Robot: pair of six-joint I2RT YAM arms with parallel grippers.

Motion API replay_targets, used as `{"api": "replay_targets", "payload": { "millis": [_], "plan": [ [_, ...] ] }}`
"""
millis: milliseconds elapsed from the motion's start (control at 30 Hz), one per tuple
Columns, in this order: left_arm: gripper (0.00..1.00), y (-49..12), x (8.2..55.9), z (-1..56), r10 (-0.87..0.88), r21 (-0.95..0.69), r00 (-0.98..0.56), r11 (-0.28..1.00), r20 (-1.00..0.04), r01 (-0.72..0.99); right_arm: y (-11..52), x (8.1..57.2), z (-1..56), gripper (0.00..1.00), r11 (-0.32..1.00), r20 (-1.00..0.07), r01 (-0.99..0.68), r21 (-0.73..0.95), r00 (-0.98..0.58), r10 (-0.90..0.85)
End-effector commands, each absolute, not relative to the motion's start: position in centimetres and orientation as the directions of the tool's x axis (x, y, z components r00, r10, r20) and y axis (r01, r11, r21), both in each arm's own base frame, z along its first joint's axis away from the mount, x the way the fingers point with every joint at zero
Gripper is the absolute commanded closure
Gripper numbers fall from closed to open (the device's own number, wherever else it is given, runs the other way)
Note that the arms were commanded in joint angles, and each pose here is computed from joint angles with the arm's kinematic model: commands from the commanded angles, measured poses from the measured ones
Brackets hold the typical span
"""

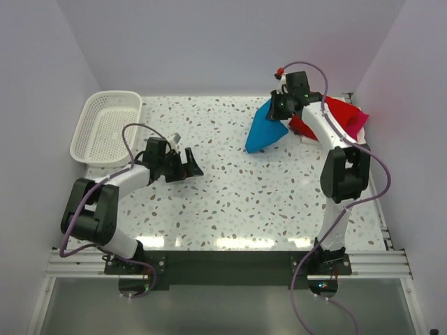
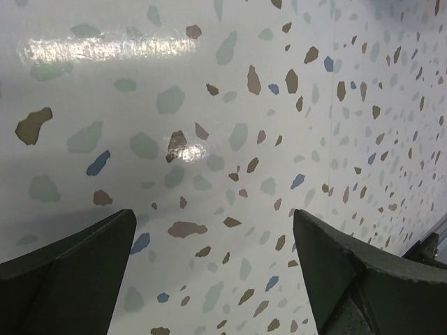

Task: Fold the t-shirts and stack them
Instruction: Neatly place the folded tshirt to the corner

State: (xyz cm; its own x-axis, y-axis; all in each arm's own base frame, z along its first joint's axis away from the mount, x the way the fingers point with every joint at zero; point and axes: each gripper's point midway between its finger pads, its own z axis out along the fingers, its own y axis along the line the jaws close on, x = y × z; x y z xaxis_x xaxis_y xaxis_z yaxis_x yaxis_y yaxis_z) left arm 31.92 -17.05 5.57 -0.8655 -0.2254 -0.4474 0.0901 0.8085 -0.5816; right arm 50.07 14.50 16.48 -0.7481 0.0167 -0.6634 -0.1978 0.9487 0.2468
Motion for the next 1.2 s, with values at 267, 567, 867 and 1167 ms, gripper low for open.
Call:
{"api": "replay_targets", "payload": {
  "millis": [267, 567, 867, 1167],
  "plan": [
    [0.00, -16.3, 29.9, 5.7, -0.206, -0.571, -0.858, 0.813, -0.470, 0.117, 9.2, 58.1, 23.4, 1.00, 0.961, -0.808, -0.168, 0.219, -0.583, 0.083],
    [0.00, -16.0, 28.2, 4.5, -0.209, -0.569, -0.876, 0.817, -0.435, 0.088, 1.3, 61.1, 29.1, 1.00, 0.963, -0.879, -0.081, 0.255, -0.435, 0.196],
    [0.00, -16.0, 28.3, 4.5, -0.208, -0.573, -0.881, 0.815, -0.425, 0.084, -4.6, 59.7, 26.0, 1.00, 0.965, -0.840, 0.011, 0.261, -0.489, 0.233],
    [0.00, -15.8, 28.1, 4.6, -0.198, -0.559, -0.882, 0.824, -0.428, 0.086, -9.4, 57.6, 22.6, 0.95, 0.970, -0.802, 0.223, 0.093, -0.560, 0.205]
  ]
}}
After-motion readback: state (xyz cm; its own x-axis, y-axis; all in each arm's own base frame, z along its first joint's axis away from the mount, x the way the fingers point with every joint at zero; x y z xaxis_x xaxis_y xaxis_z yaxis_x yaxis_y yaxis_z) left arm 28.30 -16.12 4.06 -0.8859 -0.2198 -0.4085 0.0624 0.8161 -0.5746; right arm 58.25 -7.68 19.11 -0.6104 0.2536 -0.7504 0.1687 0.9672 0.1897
